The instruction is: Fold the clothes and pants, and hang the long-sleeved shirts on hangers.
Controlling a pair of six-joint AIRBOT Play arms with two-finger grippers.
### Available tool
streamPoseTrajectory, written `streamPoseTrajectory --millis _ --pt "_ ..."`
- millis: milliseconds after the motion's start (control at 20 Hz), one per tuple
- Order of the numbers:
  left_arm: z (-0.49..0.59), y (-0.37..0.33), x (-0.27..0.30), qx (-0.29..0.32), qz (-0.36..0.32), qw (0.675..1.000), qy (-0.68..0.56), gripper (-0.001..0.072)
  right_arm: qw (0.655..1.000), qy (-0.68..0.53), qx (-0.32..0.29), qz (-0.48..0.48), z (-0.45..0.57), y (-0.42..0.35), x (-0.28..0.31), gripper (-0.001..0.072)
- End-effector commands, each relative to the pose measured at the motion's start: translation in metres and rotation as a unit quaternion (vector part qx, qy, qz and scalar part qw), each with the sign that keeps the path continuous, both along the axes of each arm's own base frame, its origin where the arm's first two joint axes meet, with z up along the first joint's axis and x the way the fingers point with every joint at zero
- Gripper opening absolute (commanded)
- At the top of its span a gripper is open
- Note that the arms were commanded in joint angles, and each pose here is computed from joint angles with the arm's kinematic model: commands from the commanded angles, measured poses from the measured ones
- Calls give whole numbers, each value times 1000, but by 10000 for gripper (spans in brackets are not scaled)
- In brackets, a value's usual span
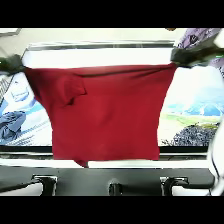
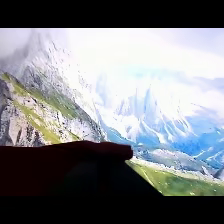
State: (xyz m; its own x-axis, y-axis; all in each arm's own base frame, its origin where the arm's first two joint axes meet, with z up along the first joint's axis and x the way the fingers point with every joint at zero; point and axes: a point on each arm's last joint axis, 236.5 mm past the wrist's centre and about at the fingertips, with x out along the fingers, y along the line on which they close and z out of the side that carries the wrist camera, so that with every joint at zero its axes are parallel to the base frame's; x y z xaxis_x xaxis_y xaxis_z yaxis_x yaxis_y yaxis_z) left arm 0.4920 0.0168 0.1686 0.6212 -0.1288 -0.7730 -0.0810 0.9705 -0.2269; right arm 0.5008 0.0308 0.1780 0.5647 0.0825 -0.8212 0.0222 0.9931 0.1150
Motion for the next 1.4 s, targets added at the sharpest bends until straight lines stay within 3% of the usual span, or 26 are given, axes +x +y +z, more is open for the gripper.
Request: streamPoseTrajectory --millis 0,200,400,750,1000,1350 --pt "-104 -2 67 -6 -1 1000 29 12 999 42 -2 0 -99 1 55 30" --pt "-123 6 122 0 15 999 -28 12 1000 -11 -18 -11 -118 -7 95 30" --pt "-115 11 141 4 23 997 -69 12 999 -47 -18 -16 -107 -8 108 30" --pt "-189 -2 85 24 -54 993 98 13 997 74 -22 -15 -165 -9 75 30" --pt "-229 0 41 29 -74 974 211 13 977 211 -27 -10 -224 -9 29 31" --pt "-266 -6 15 13 -86 955 284 18 960 280 5 0 -262 7 7 48"
